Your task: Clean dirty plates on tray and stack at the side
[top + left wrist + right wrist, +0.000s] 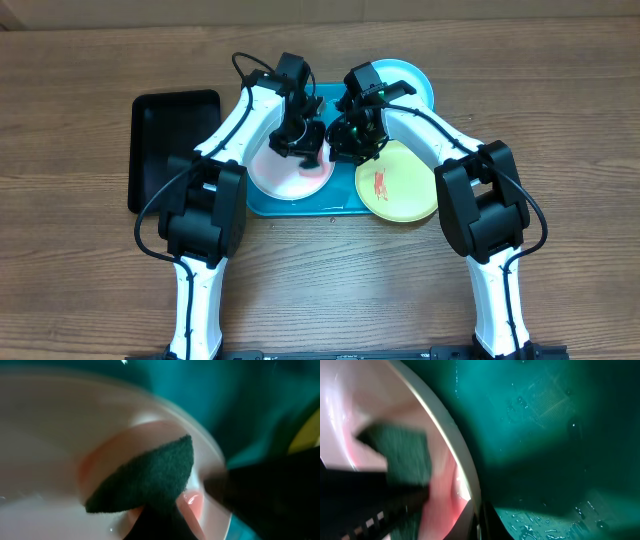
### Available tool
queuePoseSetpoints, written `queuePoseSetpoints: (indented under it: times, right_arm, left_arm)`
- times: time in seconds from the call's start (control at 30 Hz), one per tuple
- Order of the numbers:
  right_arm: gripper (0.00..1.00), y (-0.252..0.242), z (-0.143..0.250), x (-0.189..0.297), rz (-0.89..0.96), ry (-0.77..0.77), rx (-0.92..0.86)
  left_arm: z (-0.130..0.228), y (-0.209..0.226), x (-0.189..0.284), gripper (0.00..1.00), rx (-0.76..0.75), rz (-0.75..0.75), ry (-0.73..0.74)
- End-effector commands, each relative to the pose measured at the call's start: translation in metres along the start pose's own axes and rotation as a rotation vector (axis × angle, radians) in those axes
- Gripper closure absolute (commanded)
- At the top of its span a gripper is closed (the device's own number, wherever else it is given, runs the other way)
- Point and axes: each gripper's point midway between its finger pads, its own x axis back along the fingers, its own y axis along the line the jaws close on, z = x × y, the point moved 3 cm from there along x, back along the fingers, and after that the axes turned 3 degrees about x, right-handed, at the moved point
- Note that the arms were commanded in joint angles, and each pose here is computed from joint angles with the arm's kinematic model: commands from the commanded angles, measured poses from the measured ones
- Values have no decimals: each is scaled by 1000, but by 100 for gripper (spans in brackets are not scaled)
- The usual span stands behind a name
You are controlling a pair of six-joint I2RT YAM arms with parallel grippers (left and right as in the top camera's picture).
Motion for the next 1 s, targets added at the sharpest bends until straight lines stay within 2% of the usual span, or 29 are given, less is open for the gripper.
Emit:
queuePoseSetpoints:
  times: [0.0, 0.17, 0.43, 0.67, 0.83, 0.97]
  right_arm:
    - [96, 6, -1, 1, -33, 0, 8]
    - [96, 5, -3, 1, -26, -11, 9]
    - [96, 1, -1, 1, 1, -8, -11]
    - [96, -11, 7, 2, 72, 21, -45]
    - [96, -8, 11, 2, 52, 44, -53]
    - [96, 2, 15, 2, -17, 71, -55]
  left_arm:
    - [-10, 21, -6, 96, 105, -130, -56]
    - [-18, 66, 8, 96, 343, -438, -184]
    - [8, 79, 14, 96, 522, -544, -136]
    - [33, 79, 17, 96, 485, -576, -3]
    - [48, 57, 9, 96, 222, -402, 175]
    - [57, 45, 7, 96, 123, -300, 246]
